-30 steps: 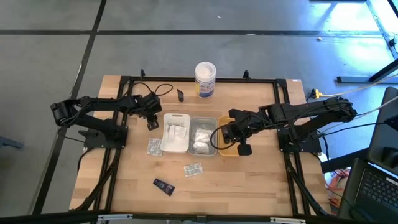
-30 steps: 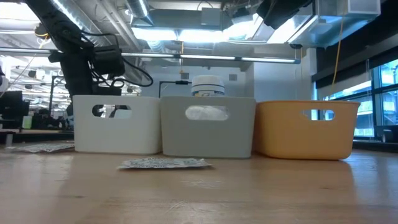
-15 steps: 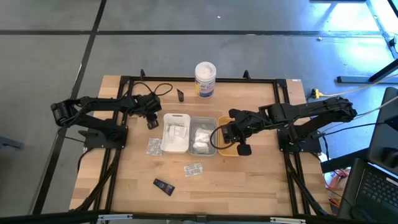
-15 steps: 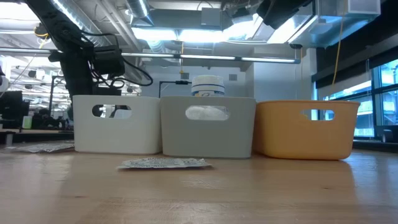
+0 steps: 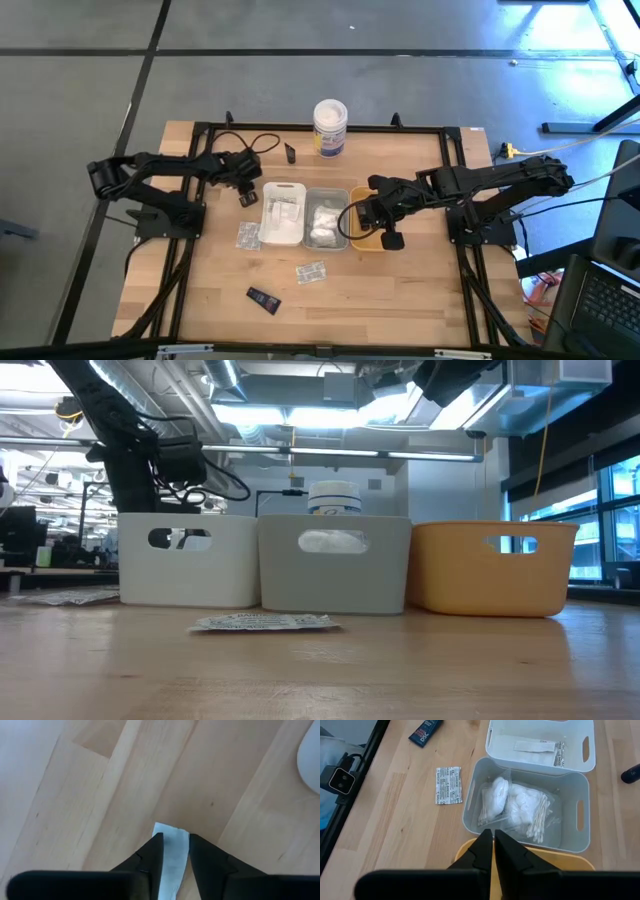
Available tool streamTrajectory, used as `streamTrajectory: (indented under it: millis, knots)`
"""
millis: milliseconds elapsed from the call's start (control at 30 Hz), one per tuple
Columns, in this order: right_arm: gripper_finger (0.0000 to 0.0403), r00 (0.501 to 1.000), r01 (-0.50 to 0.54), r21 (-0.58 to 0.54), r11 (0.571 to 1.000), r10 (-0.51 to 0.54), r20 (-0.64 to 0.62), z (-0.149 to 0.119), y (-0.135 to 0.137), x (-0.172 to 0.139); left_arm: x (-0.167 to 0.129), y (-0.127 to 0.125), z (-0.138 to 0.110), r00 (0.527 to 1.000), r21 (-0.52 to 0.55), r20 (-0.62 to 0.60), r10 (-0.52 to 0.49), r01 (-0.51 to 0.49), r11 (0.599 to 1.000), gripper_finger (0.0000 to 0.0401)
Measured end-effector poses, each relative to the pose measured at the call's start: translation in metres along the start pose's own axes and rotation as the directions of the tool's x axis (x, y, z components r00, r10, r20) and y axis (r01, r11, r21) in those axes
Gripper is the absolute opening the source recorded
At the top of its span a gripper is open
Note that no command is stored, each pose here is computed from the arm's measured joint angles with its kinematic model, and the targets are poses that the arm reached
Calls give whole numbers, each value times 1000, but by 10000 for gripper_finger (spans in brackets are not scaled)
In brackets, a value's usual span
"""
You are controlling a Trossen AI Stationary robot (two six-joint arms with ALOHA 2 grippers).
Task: Pick & Place Travel size toiletries
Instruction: Put the white band-aid into the white bin
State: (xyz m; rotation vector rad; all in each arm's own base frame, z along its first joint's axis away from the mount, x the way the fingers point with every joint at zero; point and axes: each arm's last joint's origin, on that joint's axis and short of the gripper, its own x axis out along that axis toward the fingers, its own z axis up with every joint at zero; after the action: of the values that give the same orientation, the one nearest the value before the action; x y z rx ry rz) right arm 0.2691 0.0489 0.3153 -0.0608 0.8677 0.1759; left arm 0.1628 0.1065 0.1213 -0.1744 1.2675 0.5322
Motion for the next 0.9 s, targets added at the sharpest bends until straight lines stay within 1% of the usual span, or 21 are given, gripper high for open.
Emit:
streamTrajectory:
  millis: [133, 300, 567, 633, 767, 900]
  knots:
    - [22, 1000, 0, 0, 1000, 0, 0, 0, 0, 0, 1, 0, 1, 1000, 4, 13, -1, 1, 1000, 59]
    - [22, 1000, 0, 0, 1000, 0, 0, 0, 0, 0, 2, 0, 2, 1000, 28, 24, -2, 1, 1000, 9]
    - [22, 1000, 0, 1, 1000, 0, 0, 0, 0, 0, 0, 0, 1, 999, 15, 34, -10, 10, 1000, 3]
    - [22, 1000, 0, 1, 1000, 0, 0, 0, 0, 0, -3, 0, 2, 998, 0, 54, -17, 17, 1000, 3]
    - [22, 1000, 0, 1, 1000, 0, 0, 0, 0, 0, -12, 0, 0, 998, -19, 35, -53, 53, 998, 3]
    - [22, 1000, 0, 3, 1000, 0, 0, 0, 0, 0, -22, 1, 2, 997, -31, 50, -60, 62, 998, 2]
